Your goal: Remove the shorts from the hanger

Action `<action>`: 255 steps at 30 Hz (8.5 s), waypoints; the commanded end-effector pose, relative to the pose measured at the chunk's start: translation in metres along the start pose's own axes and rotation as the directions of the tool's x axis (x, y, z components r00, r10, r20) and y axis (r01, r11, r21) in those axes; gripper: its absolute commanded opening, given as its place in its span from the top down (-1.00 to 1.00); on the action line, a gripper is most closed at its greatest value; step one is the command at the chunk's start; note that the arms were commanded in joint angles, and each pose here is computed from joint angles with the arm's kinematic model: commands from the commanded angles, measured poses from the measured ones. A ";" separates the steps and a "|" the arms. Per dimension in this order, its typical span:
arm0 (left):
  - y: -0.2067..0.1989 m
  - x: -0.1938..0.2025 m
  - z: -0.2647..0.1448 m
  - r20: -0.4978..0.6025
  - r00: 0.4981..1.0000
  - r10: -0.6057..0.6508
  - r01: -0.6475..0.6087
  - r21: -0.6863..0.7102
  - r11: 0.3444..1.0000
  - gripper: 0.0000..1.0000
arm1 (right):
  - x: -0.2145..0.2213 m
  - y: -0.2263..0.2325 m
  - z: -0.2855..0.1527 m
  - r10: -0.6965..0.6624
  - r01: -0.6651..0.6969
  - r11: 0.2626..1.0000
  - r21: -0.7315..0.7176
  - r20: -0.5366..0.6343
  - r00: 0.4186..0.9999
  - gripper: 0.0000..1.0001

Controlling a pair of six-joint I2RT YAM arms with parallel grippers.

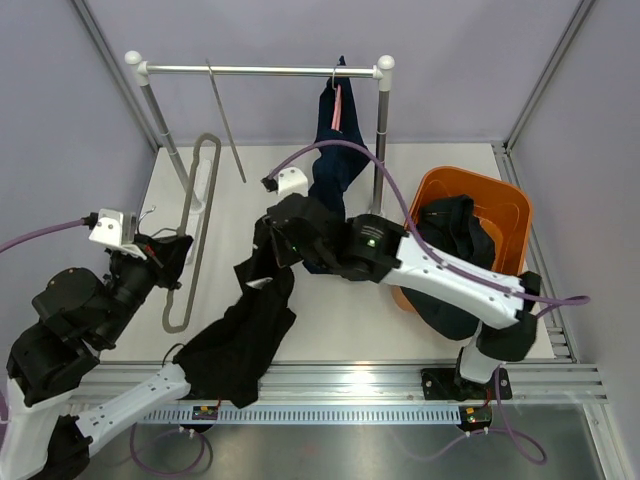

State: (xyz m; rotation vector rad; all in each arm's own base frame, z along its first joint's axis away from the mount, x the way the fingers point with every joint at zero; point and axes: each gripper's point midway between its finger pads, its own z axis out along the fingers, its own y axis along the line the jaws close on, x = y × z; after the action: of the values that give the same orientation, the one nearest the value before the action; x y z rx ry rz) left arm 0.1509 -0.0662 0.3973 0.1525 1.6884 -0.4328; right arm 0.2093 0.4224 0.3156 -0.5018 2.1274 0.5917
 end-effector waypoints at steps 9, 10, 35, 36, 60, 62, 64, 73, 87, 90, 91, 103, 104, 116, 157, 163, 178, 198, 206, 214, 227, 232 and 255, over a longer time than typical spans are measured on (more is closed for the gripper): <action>-0.014 -0.045 0.032 0.170 0.983 -0.070 0.073 -0.015 0.997 1.00 | -0.068 -0.024 -0.145 -0.040 0.036 0.999 0.019 0.245 0.969 1.00; -0.014 -0.045 0.033 0.167 0.984 -0.067 0.070 -0.014 0.997 1.00 | -0.076 -0.034 -0.157 -0.042 0.031 0.999 0.043 0.271 0.962 1.00; -0.026 -0.016 0.044 0.047 0.999 0.026 -0.027 0.033 0.999 1.00 | -0.238 -0.291 -0.358 -0.331 -0.405 0.557 0.725 0.641 0.693 1.00; -0.026 -0.014 0.045 0.042 0.999 0.028 -0.029 0.034 0.999 1.00 | -0.238 -0.301 -0.357 -0.324 -0.420 0.539 0.730 0.640 0.696 1.00; -0.029 0.016 0.058 -0.030 0.999 0.044 -0.043 0.047 0.998 1.00 | -0.160 -0.434 -0.287 0.139 -0.702 0.469 0.536 0.740 0.658 1.00; -0.032 0.016 0.059 -0.029 0.999 0.040 -0.038 0.057 0.998 1.00 | -0.129 -0.438 -0.255 0.223 -0.698 0.484 0.528 0.697 0.681 1.00; -0.032 0.017 0.058 -0.027 0.999 0.039 -0.037 0.060 0.997 1.00 | -0.122 -0.420 -0.252 0.241 -0.708 0.546 0.448 0.726 0.644 1.00; -0.037 0.021 0.062 -0.046 0.999 0.023 -0.020 0.078 0.997 1.00 | 0.025 -0.403 -0.101 0.467 -0.651 0.568 0.504 0.454 0.759 1.00; -0.032 0.017 0.050 -0.066 0.997 0.028 -0.024 0.063 0.998 1.00 | 0.160 -0.448 0.000 0.758 -0.761 0.400 0.511 0.282 0.588 0.71; -0.032 0.020 0.050 -0.075 0.997 0.030 -0.025 0.066 0.998 1.00 | 0.172 -0.465 -0.014 0.768 -0.775 0.319 0.546 0.331 0.549 0.65; -0.032 0.020 0.050 -0.077 0.997 0.030 -0.025 0.066 0.998 1.00 | 0.175 -0.469 -0.019 0.762 -0.771 0.297 0.563 0.347 0.547 0.59; -0.032 0.028 0.054 -0.132 0.990 0.040 -0.034 0.051 0.998 1.00 | 0.218 -0.504 -0.060 0.775 -0.852 -0.015 0.524 0.544 0.321 0.45; -0.032 0.029 0.055 -0.137 0.990 0.042 -0.035 0.052 0.998 1.00 | 0.216 -0.504 -0.062 0.769 -0.852 -0.008 0.524 0.548 0.330 0.46; -0.046 0.043 0.085 -0.280 0.957 0.071 -0.065 0.034 0.997 1.00 | 0.169 -0.486 -0.070 0.758 -0.864 0.213 0.457 0.480 0.441 0.16; -0.041 -0.047 0.184 -0.205 0.974 0.094 -0.106 -0.051 0.993 1.00 | 0.083 -0.408 -0.099 0.612 -0.750 0.532 0.394 0.433 0.662 -0.22; -0.027 -0.084 0.221 -0.129 0.990 0.062 -0.059 0.026 0.998 1.00 | 0.071 -0.398 -0.101 0.597 -0.730 0.587 0.351 0.422 0.683 -0.25; 0.006 -0.102 0.305 -0.099 0.994 0.056 -0.048 0.083 0.995 1.00 | 0.054 -0.392 -0.108 0.556 -0.694 0.645 0.321 0.427 0.714 -0.29; 0.031 -0.071 0.328 -0.161 0.987 0.022 -0.017 0.032 0.999 0.86 | 0.058 -0.393 -0.102 0.559 -0.687 0.649 0.327 0.407 0.722 -0.30; 0.030 -0.084 0.310 -0.131 0.990 0.043 -0.041 0.019 0.999 0.78 | 0.060 -0.392 -0.103 0.565 -0.692 0.645 0.324 0.407 0.718 -0.31; 0.023 -0.103 0.288 -0.074 0.996 0.050 -0.049 0.023 0.999 0.35 | 0.061 -0.392 -0.102 0.564 -0.687 0.648 0.328 0.401 0.722 -0.31; 0.006 -0.159 0.223 0.103 0.991 0.081 -0.078 -0.028 0.997 0.30 | 0.062 -0.391 -0.104 0.563 -0.689 0.646 0.329 0.404 0.721 -0.31; -0.031 -0.181 0.191 0.219 0.972 0.090 -0.096 0.014 0.995 0.25 | 0.064 -0.393 -0.103 0.562 -0.688 0.644 0.334 0.403 0.722 -0.31; -0.142 -0.102 0.323 0.122 0.985 0.119 -0.124 0.035 0.992 0.00 | 0.068 -0.390 -0.109 0.548 -0.671 0.654 0.350 0.393 0.739 -0.32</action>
State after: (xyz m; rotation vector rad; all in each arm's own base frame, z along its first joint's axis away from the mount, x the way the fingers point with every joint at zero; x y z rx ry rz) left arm 0.4044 -0.3165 0.4395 0.3974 1.6898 -0.4283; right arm 0.3164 0.0330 0.2139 0.6447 2.0924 0.4273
